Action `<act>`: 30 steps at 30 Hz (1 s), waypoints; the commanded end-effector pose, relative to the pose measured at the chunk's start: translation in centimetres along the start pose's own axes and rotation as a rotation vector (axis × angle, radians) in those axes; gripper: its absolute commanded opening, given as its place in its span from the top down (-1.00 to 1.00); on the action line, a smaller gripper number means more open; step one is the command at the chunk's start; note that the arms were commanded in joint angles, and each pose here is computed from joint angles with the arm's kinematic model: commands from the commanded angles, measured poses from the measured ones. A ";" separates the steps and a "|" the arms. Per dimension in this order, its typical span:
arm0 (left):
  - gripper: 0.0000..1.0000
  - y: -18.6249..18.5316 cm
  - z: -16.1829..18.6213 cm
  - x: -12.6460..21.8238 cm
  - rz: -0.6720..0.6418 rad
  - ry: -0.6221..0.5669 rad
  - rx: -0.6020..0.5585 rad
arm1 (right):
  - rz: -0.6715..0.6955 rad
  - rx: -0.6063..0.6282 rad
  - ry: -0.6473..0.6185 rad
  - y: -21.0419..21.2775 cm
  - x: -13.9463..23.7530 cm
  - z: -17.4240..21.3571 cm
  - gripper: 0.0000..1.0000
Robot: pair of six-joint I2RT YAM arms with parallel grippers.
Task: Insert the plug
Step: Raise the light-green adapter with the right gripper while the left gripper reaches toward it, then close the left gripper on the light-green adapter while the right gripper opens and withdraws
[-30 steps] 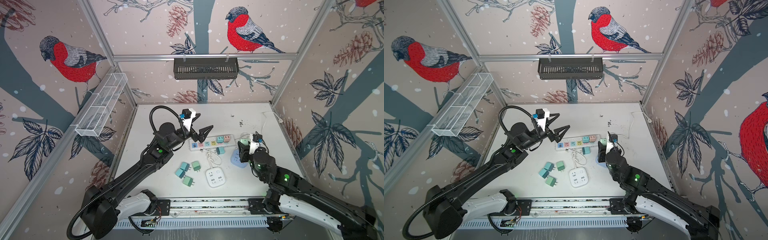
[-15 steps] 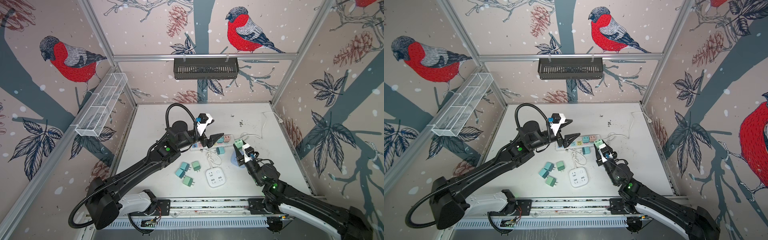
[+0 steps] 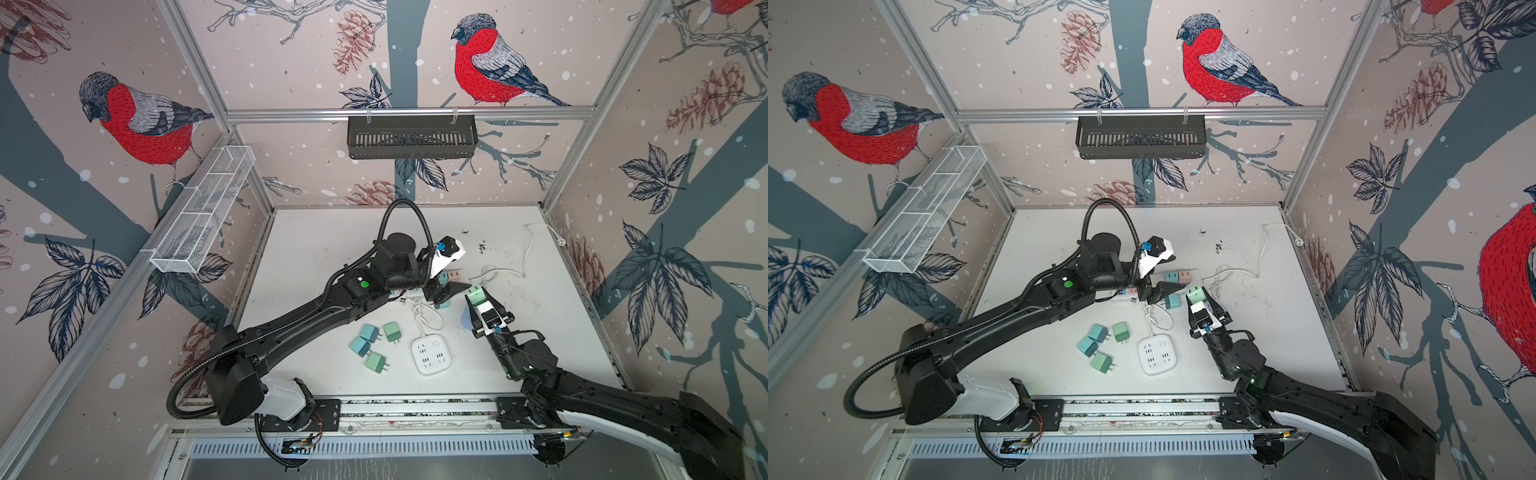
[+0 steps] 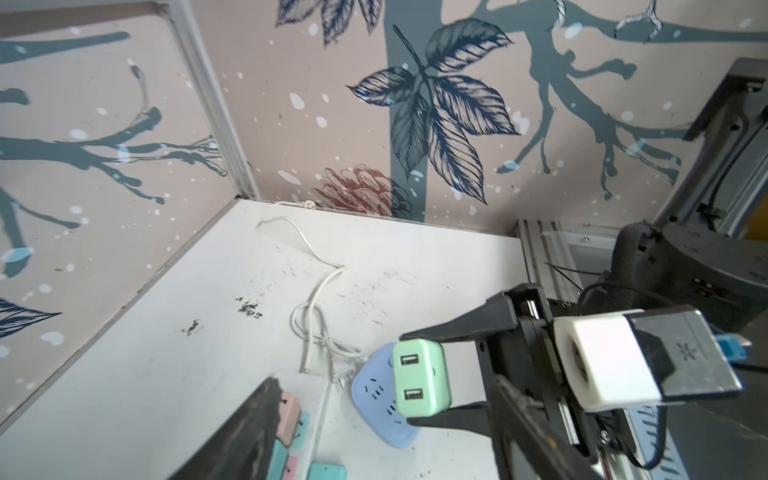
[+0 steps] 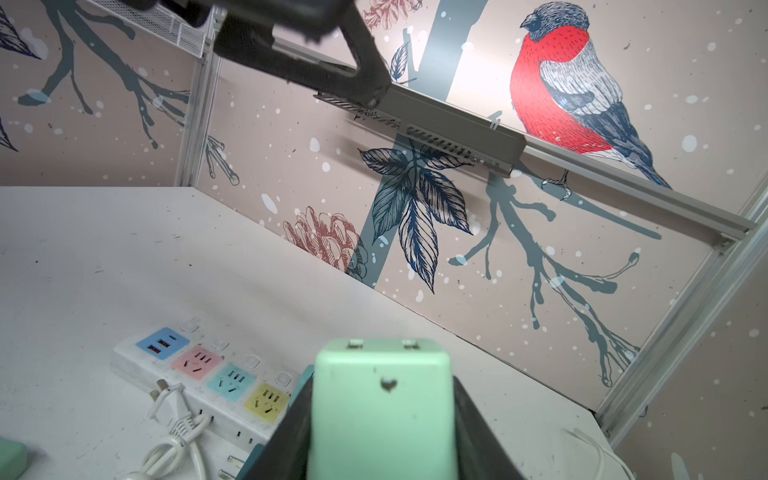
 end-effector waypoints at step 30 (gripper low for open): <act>-0.24 -1.0 2.2 -6.1 0.184 0.290 0.022 | 0.004 0.000 -0.147 -0.5 1.2 -1.6 1.00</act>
Point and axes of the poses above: each gripper's point midway between its finger pads, its own x axis back along the fingers, its own y axis along the line the jaws close on, z = x × y, the point moved 10 cm from there along x, back along the fingers, and after that the axes turned 10 degrees about x, right-handed, at the moved point
